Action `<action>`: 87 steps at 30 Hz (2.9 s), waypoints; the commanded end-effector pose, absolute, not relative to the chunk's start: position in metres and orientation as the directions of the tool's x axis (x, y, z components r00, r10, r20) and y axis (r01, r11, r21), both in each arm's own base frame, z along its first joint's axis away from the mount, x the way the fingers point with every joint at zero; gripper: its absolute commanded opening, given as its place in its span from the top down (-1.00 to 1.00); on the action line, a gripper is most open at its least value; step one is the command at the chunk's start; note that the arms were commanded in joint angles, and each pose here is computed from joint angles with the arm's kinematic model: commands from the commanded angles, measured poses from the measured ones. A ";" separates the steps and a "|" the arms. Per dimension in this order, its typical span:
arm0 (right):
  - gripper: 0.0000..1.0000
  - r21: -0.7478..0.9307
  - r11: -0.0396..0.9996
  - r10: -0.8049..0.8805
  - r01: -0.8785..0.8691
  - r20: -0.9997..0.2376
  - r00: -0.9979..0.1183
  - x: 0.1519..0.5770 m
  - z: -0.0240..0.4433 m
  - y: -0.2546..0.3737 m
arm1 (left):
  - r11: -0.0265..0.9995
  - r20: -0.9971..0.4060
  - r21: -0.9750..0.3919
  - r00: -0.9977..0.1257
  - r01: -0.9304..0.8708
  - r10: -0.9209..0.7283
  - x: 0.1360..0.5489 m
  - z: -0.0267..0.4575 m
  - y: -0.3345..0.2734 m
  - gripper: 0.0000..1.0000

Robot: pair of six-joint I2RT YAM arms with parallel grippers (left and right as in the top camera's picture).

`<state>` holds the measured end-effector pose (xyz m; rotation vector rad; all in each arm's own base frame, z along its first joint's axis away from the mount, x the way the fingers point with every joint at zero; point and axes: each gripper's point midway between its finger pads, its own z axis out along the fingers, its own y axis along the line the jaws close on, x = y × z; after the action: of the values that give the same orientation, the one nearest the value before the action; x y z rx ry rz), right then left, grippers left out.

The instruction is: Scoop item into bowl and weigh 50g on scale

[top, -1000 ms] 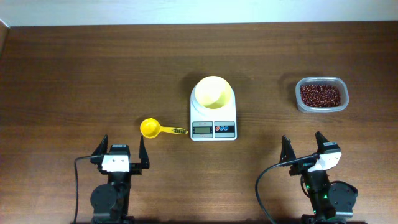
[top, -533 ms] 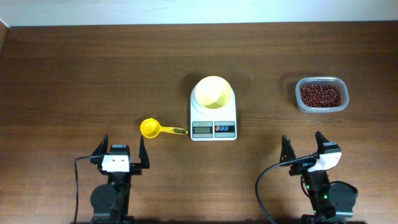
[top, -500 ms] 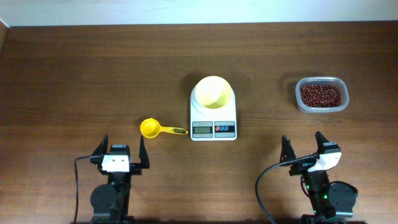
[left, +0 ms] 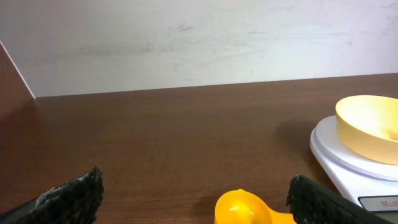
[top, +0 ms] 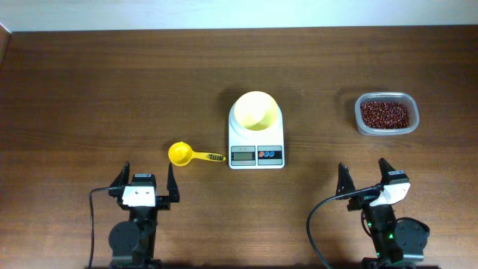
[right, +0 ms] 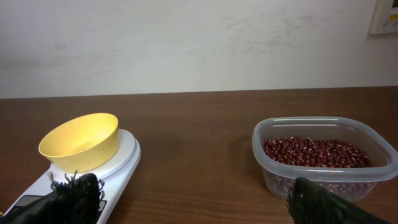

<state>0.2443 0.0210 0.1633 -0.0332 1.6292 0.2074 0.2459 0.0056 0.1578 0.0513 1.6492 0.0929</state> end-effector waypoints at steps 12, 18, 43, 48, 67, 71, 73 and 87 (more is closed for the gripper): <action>-0.97 0.113 0.982 0.103 -0.151 -0.992 -0.070 0.244 0.162 0.022 | 0.994 -0.991 0.107 -0.084 -0.007 0.106 0.246 0.155 0.003 -0.97; -0.97 0.113 0.982 0.103 -0.151 -0.992 -0.070 0.244 0.162 0.022 | 0.994 -0.991 0.107 -0.084 -0.007 0.106 0.246 0.155 0.003 -0.97; -0.97 0.113 0.982 0.103 -0.151 -0.992 -0.070 0.244 0.162 0.022 | 0.994 -0.993 0.105 0.055 -0.022 0.106 0.246 0.190 0.003 -0.97; -0.97 0.113 0.982 0.103 -0.151 -0.992 -0.070 0.244 0.162 0.022 | 0.995 -0.992 0.096 0.085 -0.028 0.098 0.244 0.204 0.004 -0.97; -0.97 0.113 0.982 0.103 -0.151 -0.992 -0.070 0.244 0.162 0.022 | 0.997 -0.976 0.070 -0.204 0.028 0.075 0.311 0.252 -0.002 -0.97; -0.98 0.113 0.982 0.103 -0.151 -0.992 -0.070 0.244 0.162 0.022 | 0.996 -0.969 0.061 -0.236 0.062 0.074 0.319 0.246 -0.007 -0.97; -0.97 0.113 0.982 0.103 -0.151 -0.992 -0.070 0.244 0.162 0.022 | 0.997 -0.966 0.055 -0.248 0.062 0.069 0.319 0.243 -0.007 -0.97; -0.97 0.113 0.982 0.103 -0.151 -0.992 -0.070 0.244 0.162 0.022 | 0.981 -0.848 -0.112 -0.530 0.161 -0.010 0.319 0.230 -0.033 -0.97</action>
<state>0.2443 0.0209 0.1637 -0.0338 1.6277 0.2063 0.3083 -0.0121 0.2155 0.0446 2.1291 -0.0823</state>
